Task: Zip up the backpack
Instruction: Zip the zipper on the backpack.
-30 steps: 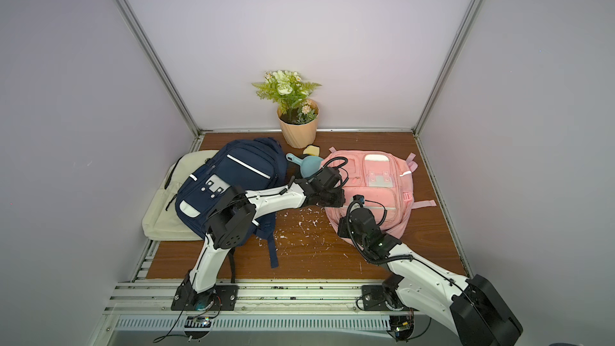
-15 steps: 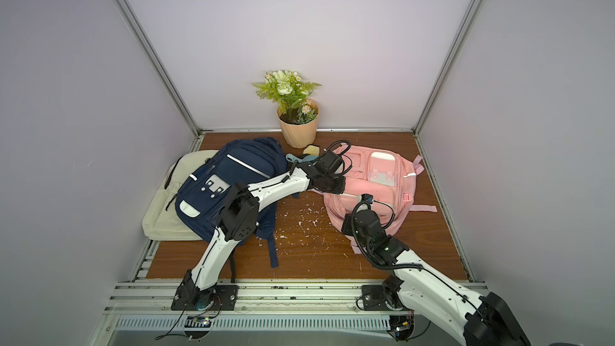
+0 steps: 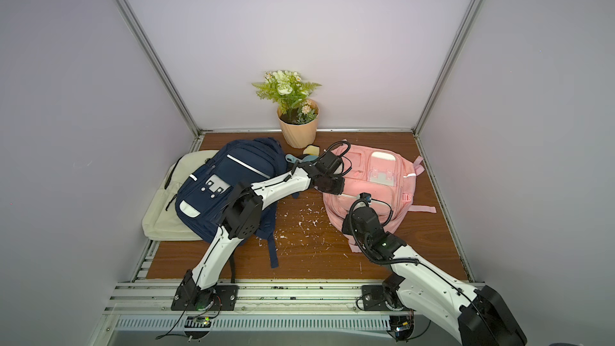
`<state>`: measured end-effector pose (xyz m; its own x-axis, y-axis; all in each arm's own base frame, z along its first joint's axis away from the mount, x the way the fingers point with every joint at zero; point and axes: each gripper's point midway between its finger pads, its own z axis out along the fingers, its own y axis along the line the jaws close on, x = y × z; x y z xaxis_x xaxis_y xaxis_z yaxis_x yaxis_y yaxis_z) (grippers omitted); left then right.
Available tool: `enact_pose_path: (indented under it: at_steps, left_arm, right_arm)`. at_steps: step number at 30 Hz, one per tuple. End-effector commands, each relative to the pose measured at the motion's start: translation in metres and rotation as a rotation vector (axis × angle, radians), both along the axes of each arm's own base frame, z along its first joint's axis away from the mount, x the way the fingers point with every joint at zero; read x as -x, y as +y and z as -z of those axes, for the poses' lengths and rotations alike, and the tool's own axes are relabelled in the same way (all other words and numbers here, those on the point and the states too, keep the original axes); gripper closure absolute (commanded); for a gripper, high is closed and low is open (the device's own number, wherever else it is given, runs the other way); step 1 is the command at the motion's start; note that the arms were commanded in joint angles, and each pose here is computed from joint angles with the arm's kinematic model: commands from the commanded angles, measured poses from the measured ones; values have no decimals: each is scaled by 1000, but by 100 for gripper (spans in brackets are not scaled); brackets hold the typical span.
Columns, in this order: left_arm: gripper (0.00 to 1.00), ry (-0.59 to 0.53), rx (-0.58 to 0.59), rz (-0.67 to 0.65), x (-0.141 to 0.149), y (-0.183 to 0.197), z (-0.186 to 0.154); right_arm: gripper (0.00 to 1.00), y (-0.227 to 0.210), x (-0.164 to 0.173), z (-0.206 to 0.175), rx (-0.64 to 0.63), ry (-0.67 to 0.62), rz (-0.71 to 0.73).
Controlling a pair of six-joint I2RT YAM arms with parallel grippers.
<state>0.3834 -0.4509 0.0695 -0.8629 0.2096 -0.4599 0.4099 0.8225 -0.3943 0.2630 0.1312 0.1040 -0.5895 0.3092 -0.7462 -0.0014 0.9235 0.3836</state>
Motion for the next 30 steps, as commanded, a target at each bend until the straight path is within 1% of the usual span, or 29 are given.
enact_pose_path:
  at_steps: [1,4,5,6,9,11,15,18,21,26,30]
  left_arm:
    - [61,-102,21,-200,-33,54,-27]
    - [43,-91,106,-209,-1,52,-39]
    - [39,-91,123,-203,7,48,-42]
    - [37,-73,123,-190,18,45,-36]
    - [35,-25,156,-156,42,30,-24]
    - [35,4,177,-154,52,25,-14]
    - [36,24,211,-131,63,11,-7]
    - [36,16,221,-111,67,0,-9]
    - [41,33,208,-96,71,-8,-1]
    - [56,72,211,-95,76,-11,16]
    - [73,44,169,-109,72,-4,16]
  right_arm:
    - [100,11,7,11,15,63,-82]
    - [100,28,3,9,-11,62,-143]
    - [100,31,2,7,-19,55,-153]
    - [100,35,1,5,-31,43,-168]
    - [100,43,-2,-4,-56,10,-195]
    - [100,44,-3,-10,-57,-4,-196]
    - [100,42,-2,-14,-61,-21,-190]
    - [100,42,0,-10,-63,-16,-196]
    - [100,42,2,-7,-67,-10,-198]
    - [100,41,1,-8,-69,-15,-194]
    - [100,40,1,-4,-49,0,-187]
